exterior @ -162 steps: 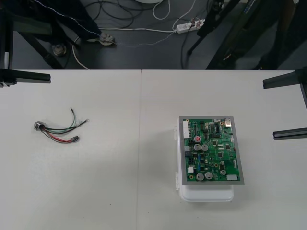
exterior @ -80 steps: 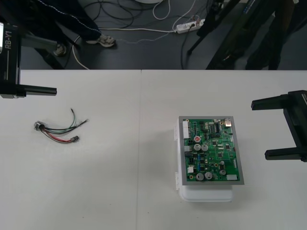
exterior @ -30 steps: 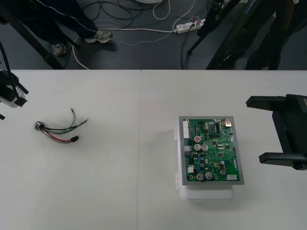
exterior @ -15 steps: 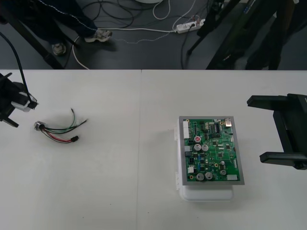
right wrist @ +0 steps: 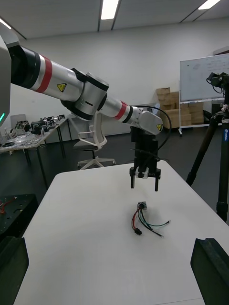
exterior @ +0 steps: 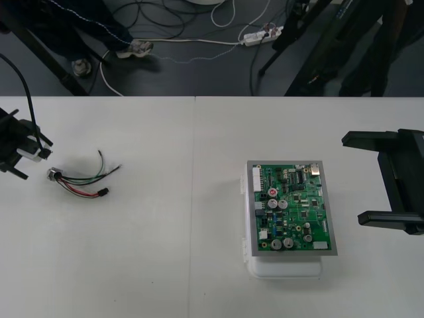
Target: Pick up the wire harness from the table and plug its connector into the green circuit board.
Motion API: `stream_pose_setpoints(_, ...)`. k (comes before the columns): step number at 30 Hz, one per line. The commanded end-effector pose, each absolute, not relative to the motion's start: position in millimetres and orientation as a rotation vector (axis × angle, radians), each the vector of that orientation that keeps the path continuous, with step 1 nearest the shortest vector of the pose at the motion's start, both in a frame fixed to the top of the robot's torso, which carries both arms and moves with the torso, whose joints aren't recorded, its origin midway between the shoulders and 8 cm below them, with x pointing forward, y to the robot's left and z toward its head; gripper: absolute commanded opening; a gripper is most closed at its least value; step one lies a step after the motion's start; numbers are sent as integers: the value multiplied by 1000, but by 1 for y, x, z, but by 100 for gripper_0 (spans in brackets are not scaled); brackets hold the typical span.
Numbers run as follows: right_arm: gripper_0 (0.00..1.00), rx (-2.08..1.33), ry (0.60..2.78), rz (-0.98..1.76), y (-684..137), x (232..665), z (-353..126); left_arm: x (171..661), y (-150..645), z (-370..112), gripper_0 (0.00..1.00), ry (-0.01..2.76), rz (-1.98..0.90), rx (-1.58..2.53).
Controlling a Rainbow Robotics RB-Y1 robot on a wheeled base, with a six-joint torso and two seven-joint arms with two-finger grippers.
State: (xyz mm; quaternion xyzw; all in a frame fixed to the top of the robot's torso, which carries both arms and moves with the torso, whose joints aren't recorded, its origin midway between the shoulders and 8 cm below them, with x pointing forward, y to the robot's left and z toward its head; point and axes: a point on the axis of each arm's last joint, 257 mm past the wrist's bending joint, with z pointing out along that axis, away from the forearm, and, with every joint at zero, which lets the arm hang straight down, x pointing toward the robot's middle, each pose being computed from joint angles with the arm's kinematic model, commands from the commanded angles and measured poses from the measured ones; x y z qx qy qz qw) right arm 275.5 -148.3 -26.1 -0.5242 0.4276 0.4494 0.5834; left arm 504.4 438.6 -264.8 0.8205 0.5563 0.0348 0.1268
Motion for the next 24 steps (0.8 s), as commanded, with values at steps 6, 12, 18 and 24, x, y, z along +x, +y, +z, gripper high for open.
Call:
stream_pose_setpoints(6,100,-1236,944,1009,-149,272,-17,510,427,-308,94,1427,178,2430)
stream_pose_setpoints(12,100,-1239,941,1005,-149,272,-17,511,431,-318,94,1442,211,2413)
stream_pose_setpoints(18,100,-1241,938,1003,-148,272,-18,511,436,-326,94,1467,236,2386)
stream_pose_setpoints(24,100,-1243,937,1009,-147,271,-19,511,440,-332,94,1488,259,2367)
